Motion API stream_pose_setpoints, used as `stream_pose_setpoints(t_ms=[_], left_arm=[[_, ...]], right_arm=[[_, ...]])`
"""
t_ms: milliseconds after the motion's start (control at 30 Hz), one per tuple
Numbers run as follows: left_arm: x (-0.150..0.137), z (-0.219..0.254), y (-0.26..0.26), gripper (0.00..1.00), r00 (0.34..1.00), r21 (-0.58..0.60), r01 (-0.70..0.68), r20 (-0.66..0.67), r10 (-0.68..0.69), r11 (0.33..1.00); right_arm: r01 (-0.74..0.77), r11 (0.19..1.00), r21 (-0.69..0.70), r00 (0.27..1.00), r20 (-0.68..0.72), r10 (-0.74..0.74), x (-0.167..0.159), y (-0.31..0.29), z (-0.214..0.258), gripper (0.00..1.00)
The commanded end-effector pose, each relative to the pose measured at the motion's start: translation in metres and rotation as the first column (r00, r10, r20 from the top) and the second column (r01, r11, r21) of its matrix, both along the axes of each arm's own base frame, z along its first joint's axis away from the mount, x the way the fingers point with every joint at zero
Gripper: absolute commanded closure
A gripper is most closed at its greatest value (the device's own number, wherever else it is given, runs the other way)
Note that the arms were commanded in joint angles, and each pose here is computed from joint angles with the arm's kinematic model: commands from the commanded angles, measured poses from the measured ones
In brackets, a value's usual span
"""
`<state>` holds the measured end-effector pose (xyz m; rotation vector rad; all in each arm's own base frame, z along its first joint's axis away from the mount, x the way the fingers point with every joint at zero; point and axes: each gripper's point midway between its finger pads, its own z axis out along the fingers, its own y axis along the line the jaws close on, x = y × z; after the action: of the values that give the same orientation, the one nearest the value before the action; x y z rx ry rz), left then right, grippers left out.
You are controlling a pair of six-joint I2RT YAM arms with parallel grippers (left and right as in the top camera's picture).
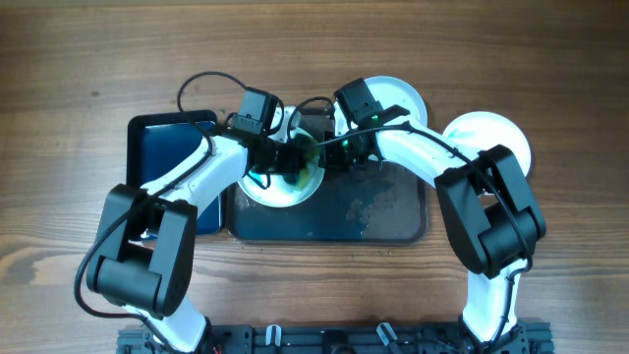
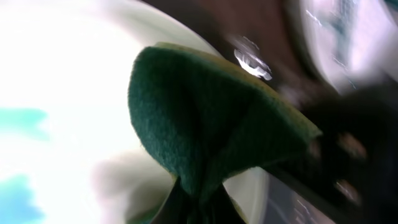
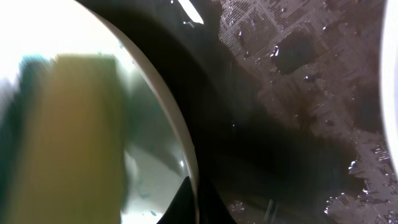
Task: Clean dirty plates on tray and stack at the side
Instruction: 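Scrub the second plate with the sponge in left gripper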
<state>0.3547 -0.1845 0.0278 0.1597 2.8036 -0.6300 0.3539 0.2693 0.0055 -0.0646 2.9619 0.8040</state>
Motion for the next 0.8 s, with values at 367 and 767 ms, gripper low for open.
stream_pose_setpoints(t_ms=[367,767], left_arm=[[-0.048,-0.024,0.027,0.96,0.960,0.134,-0.108,-0.242,0.138,0.985],[0.026,-0.015,0.066,0.96,0.910,0.229,-0.414,0.078,0.408,0.881]], right_arm=[[0.002,1.000,0.009,1.000,-0.011,-0.002,0.002,0.003,-0.004,0.96],[-0.002,1.000,0.010,1.000,-0.017,0.002,0.000,0.004,-0.004,0.96]])
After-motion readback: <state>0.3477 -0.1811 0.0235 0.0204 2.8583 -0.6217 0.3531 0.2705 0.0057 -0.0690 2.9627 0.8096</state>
